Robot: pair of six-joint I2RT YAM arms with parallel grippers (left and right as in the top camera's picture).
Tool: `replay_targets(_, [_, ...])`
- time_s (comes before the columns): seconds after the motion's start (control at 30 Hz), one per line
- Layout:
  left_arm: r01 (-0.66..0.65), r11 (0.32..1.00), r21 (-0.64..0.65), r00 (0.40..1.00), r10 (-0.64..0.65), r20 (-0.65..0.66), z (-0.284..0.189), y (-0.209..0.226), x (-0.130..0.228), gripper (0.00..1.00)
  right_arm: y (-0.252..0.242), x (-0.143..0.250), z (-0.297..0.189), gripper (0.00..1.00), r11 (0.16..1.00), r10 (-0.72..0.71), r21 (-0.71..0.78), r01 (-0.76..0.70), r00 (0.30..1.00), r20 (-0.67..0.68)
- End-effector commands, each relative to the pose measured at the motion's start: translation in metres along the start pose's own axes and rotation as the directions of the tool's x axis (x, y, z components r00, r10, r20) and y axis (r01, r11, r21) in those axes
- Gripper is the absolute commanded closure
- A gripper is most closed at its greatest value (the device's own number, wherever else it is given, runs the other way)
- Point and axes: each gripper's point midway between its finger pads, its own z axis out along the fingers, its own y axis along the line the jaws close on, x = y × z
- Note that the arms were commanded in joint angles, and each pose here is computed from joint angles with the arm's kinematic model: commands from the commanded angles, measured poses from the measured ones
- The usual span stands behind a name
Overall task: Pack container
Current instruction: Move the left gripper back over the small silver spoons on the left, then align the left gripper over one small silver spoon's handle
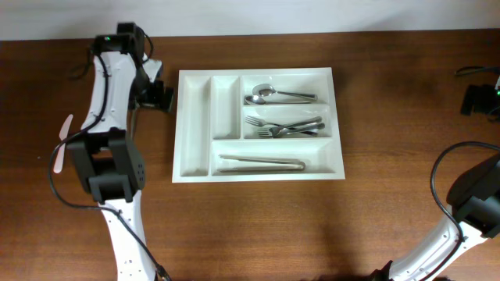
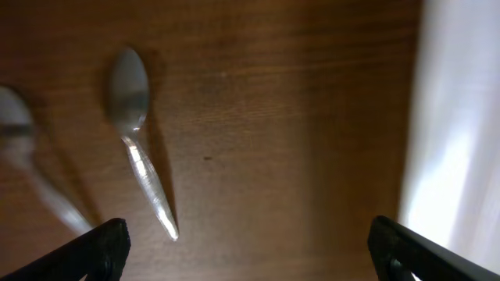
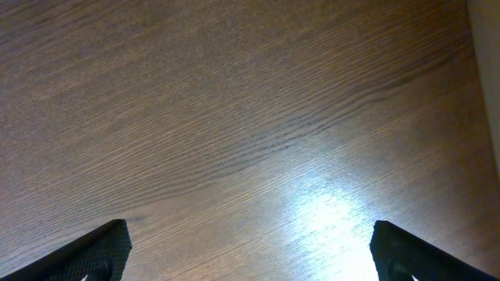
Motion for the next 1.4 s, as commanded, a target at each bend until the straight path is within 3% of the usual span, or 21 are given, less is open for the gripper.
replay_targets(0.0, [0.077,0.995,-0.062,0.996,-0.079,-0.033,0.014,0.010,0.003,0.01,0.002,-0.002,-0.007,0.01,1.000,-0.005,-0.007,0.005,1.000,0.020])
replay_targets(0.77, [0.198,0.977,-0.078,0.979,-0.200,-0.024,0.030,0.050,0.006,0.01,0.002,-0.002,-0.007,0.01,1.000,-0.005,-0.007,0.005,1.000,0.020])
replay_targets(1.37, [0.186,0.983,-0.009,0.982,-0.186,-0.036,0.049,0.037,0.001,0.01,0.002,-0.002,-0.007,0.01,1.000,-0.005,-0.007,0.005,1.000,0.020])
